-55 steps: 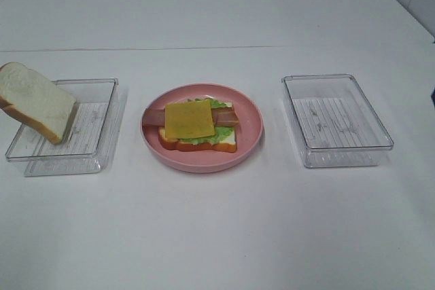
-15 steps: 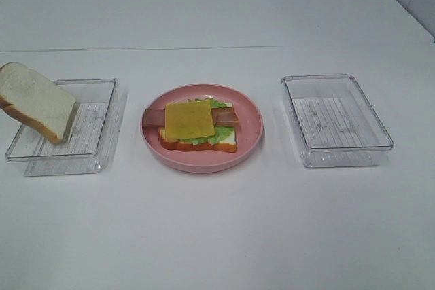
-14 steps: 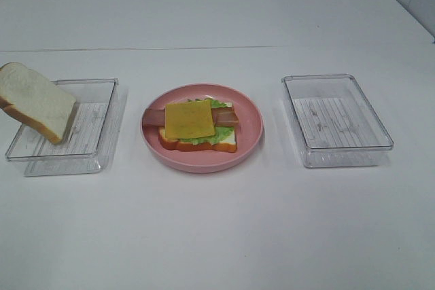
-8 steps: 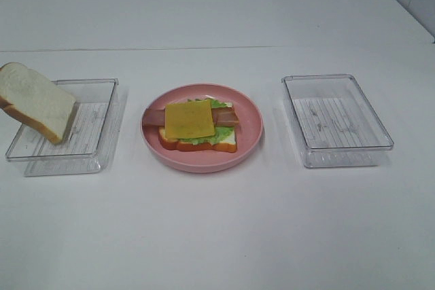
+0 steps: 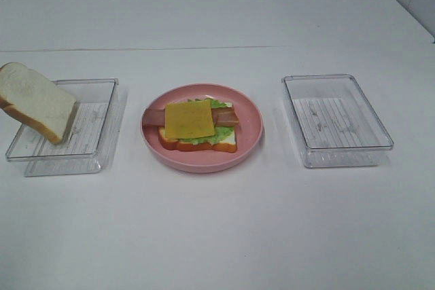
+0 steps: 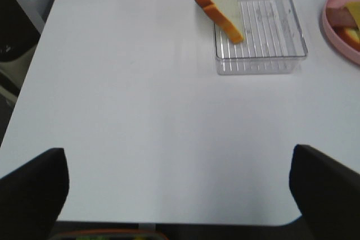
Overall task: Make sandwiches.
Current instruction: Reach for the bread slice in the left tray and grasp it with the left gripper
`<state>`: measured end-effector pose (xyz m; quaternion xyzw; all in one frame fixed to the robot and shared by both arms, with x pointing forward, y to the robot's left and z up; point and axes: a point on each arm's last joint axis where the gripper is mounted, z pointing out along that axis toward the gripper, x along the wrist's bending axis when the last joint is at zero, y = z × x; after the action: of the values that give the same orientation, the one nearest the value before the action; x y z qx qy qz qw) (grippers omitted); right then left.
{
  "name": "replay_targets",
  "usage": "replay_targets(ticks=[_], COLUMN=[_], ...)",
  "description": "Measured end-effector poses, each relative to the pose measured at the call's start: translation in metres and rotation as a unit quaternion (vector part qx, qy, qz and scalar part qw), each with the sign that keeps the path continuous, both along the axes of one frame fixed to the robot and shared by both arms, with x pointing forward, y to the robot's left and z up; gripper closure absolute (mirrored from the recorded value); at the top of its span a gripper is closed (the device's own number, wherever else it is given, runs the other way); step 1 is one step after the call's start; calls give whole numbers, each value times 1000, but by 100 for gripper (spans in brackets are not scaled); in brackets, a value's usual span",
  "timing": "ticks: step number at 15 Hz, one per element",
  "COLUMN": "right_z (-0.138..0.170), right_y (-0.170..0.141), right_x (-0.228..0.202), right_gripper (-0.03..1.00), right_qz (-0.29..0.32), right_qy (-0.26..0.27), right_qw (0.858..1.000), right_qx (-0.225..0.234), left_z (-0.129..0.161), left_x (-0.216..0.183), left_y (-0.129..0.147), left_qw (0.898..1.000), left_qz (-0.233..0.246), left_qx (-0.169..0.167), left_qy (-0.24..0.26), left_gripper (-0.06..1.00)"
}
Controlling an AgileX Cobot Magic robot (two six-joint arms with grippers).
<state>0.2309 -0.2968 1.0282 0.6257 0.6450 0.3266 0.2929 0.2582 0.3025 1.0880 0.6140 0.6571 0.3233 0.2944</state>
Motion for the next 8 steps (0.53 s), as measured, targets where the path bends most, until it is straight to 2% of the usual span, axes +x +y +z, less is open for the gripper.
replay_targets(ticks=[2, 4, 8], right_z=[0, 0, 0], right_y=[0, 0, 0], right_x=[0, 0, 0], right_gripper=[9, 9, 9], right_qz=[0, 0, 0], right_qy=[0, 0, 0], right_qw=[1000, 1000, 1000], right_qx=[0, 0, 0], left_z=[31, 63, 70], left_x=[36, 100, 204], left_y=[3, 10, 19], left_qw=[997, 992, 980], left_qz=[-1, -12, -30], left_qx=[-6, 5, 13], left_qy=[74, 126, 195], left_gripper=[-4, -4, -4])
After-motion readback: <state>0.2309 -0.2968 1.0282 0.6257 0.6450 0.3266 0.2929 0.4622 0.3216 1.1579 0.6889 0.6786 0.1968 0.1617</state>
